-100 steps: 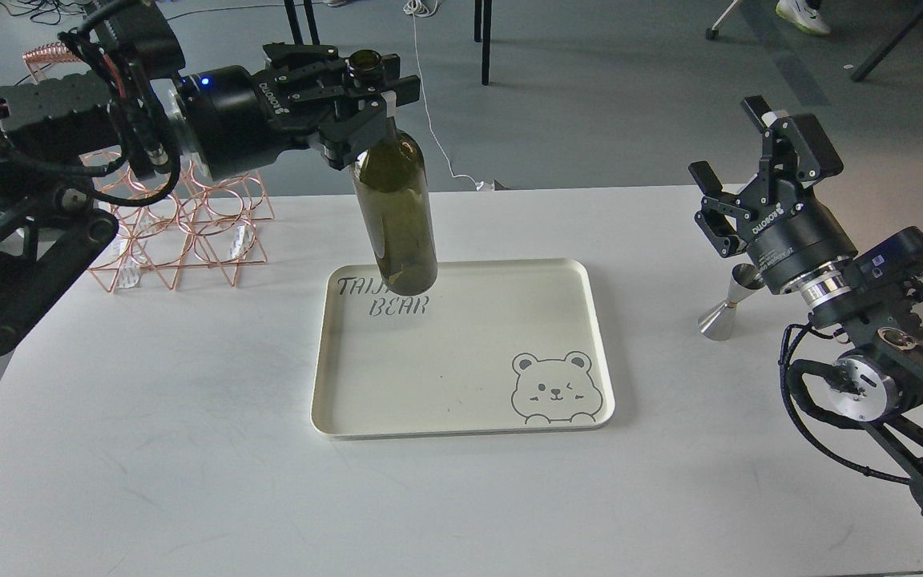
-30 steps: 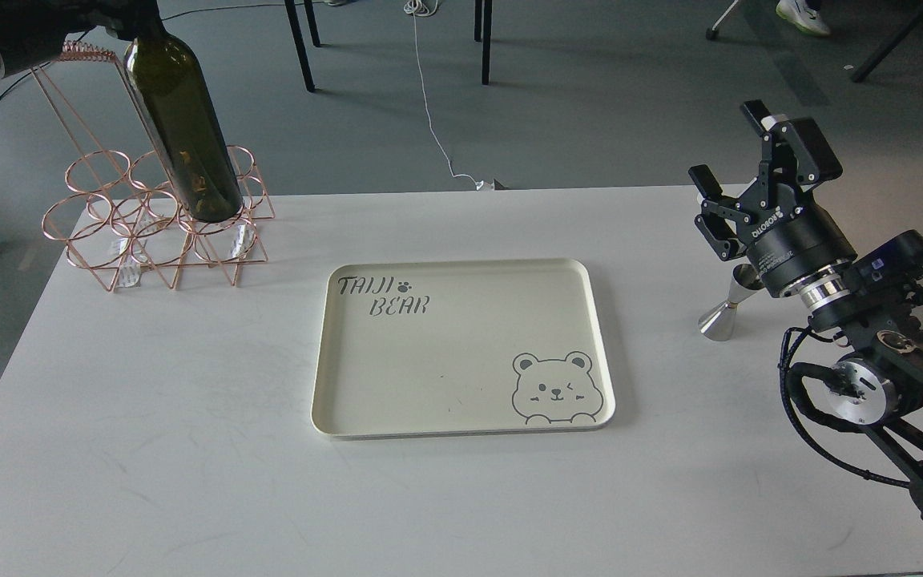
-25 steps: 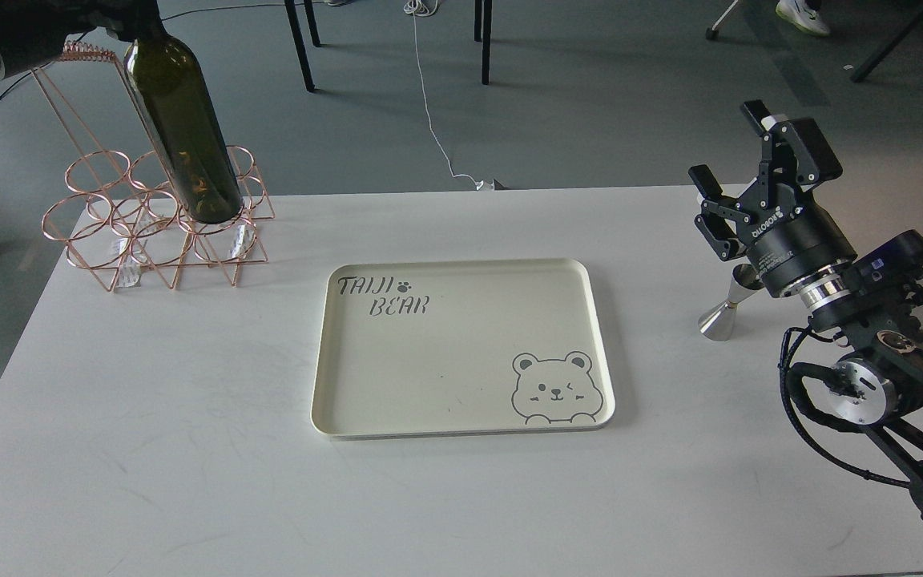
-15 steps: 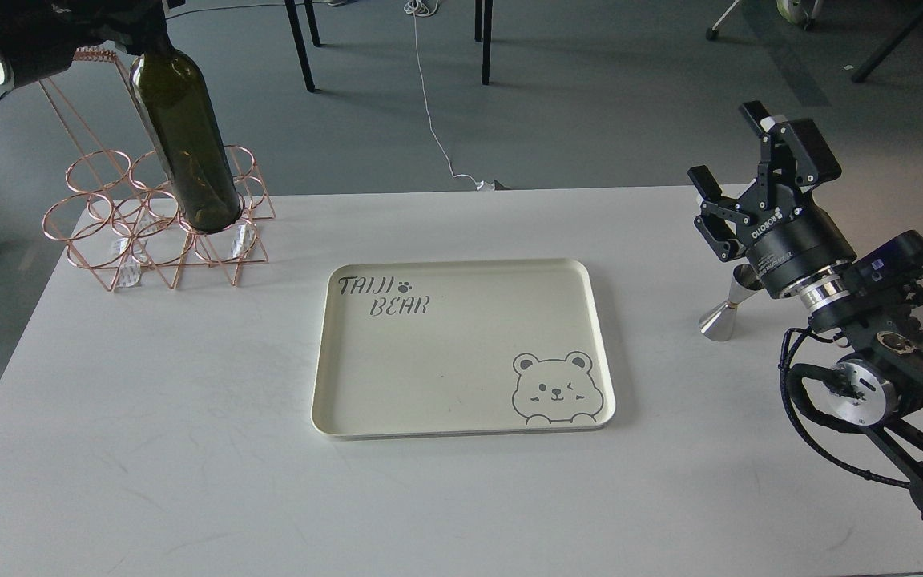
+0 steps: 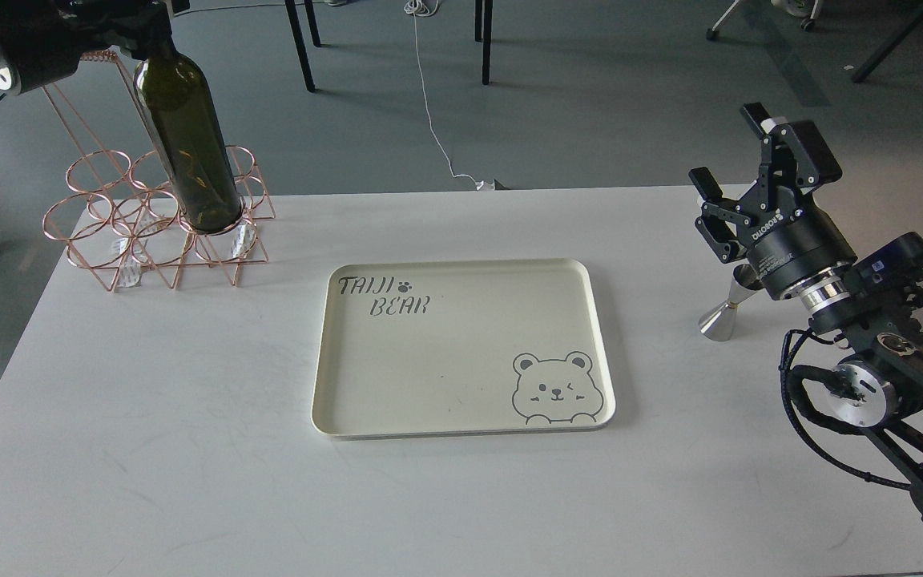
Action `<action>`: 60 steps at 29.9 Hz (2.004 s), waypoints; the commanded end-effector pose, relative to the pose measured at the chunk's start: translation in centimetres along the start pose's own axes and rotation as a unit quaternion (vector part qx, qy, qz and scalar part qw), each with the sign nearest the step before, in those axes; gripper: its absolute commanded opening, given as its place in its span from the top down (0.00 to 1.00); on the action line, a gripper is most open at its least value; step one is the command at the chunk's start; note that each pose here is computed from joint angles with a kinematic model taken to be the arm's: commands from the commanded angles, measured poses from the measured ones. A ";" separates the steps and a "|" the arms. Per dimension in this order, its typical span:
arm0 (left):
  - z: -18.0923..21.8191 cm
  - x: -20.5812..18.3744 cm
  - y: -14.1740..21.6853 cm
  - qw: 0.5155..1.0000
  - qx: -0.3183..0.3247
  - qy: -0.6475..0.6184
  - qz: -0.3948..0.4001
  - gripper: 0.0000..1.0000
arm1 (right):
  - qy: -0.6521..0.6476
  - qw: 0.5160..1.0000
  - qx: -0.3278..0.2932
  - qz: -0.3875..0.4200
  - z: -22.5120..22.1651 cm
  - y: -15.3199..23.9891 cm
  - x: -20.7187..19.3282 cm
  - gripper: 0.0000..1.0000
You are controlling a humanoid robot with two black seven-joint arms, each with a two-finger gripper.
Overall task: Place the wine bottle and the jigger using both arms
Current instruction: 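Lower the bottle into the copper rack slot with the left gripper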
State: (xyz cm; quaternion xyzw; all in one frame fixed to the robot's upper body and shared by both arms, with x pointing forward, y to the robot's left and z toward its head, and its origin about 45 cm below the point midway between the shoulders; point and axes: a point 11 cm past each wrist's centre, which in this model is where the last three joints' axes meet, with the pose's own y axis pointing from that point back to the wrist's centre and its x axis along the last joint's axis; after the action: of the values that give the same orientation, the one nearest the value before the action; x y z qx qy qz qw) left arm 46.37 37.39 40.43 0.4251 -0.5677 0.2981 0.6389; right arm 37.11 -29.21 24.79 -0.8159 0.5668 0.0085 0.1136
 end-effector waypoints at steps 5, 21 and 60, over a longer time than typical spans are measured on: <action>-0.6 -0.9 0.2 1.000 0.009 0.006 -0.004 0.83 | 0.000 1.000 0.000 0.000 0.0 0.0 0.0 0.01; -1.9 -3.8 0.2 0.999 0.030 0.026 -0.016 0.81 | -0.001 1.000 -0.002 0.007 0.2 0.4 0.2 0.01; -2.2 -8.4 -0.6 0.997 0.043 0.059 -0.037 0.72 | -0.003 1.000 -0.007 0.010 0.6 0.8 0.3 0.01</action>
State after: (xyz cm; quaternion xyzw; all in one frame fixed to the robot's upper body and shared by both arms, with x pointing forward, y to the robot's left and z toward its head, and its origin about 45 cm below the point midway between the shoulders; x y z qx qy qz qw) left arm 46.43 39.88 32.15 0.4538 -0.5009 0.3227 0.6626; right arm 36.64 -29.62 24.08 -0.8111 0.5743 0.0153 0.1098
